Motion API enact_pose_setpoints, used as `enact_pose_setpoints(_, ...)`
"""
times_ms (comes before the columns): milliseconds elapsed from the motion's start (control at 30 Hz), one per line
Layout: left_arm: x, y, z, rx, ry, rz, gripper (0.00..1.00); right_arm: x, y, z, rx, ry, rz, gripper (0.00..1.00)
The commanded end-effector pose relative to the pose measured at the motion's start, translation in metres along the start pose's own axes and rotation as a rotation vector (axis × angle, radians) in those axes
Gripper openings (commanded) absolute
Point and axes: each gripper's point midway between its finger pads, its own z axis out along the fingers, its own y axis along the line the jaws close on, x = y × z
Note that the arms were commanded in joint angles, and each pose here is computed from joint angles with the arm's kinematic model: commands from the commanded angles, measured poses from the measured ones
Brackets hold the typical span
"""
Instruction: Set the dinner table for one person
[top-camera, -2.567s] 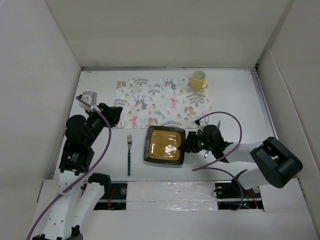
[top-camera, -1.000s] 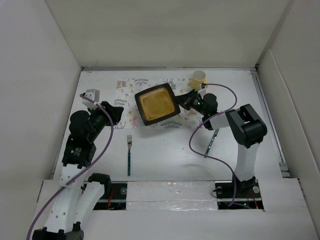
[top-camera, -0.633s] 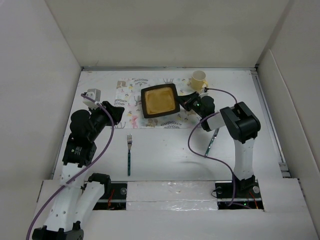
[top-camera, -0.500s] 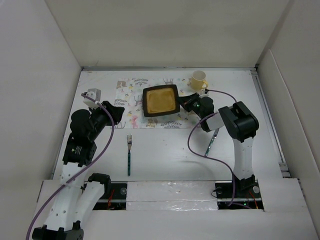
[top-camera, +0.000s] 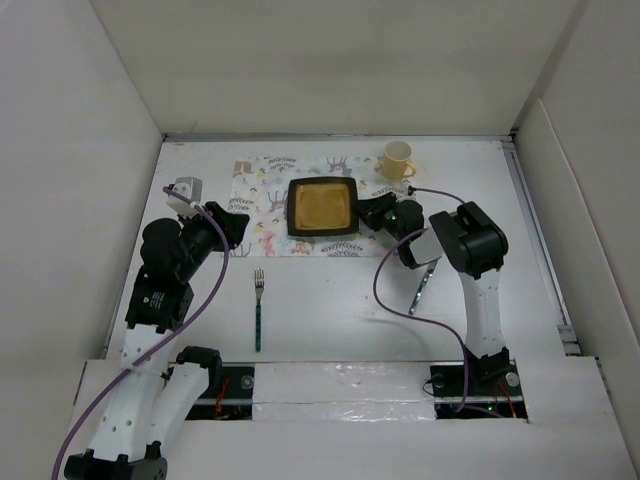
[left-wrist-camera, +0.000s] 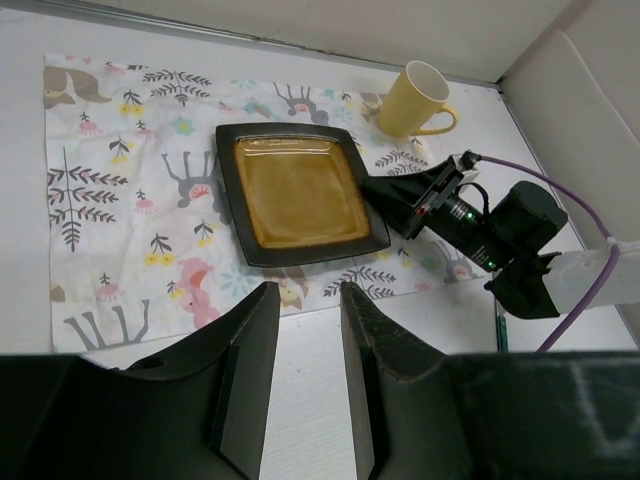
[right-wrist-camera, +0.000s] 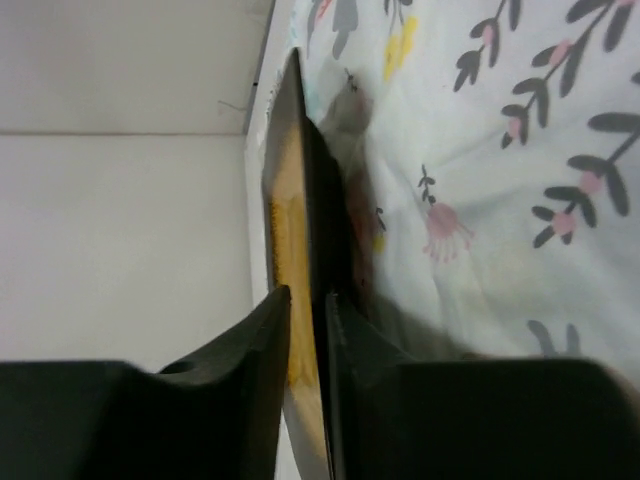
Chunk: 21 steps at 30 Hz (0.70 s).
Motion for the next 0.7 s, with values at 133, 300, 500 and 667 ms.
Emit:
enact_pose_setpoints(133, -0.011, -0.008, -0.001, 0.041, -0.045, 0.009, 0.28, -0.004, 0.068, -0.013, -0.225, -0.036, -0.069, 0.45)
enact_pose_setpoints(300, -0.011, -0.007, -0.001, 0.037, -0.047, 0.009, 0.28, -0.008, 0.068, -0.023, -0.188, -0.043, -0.158, 0.50)
enact_pose_setpoints(500, -0.013, -0.006, -0.003, 0.027, -0.058, 0.010, 0.27, -0.033, 0.077, -0.050, -0.056, -0.113, -0.359, 0.54)
enact_pose_setpoints(667, -0.015, -0.007, -0.004, 0.027, -0.066, 0.012, 0.22, -0.040, 0.072, -0.060, 0.066, -0.099, -0.493, 0.64)
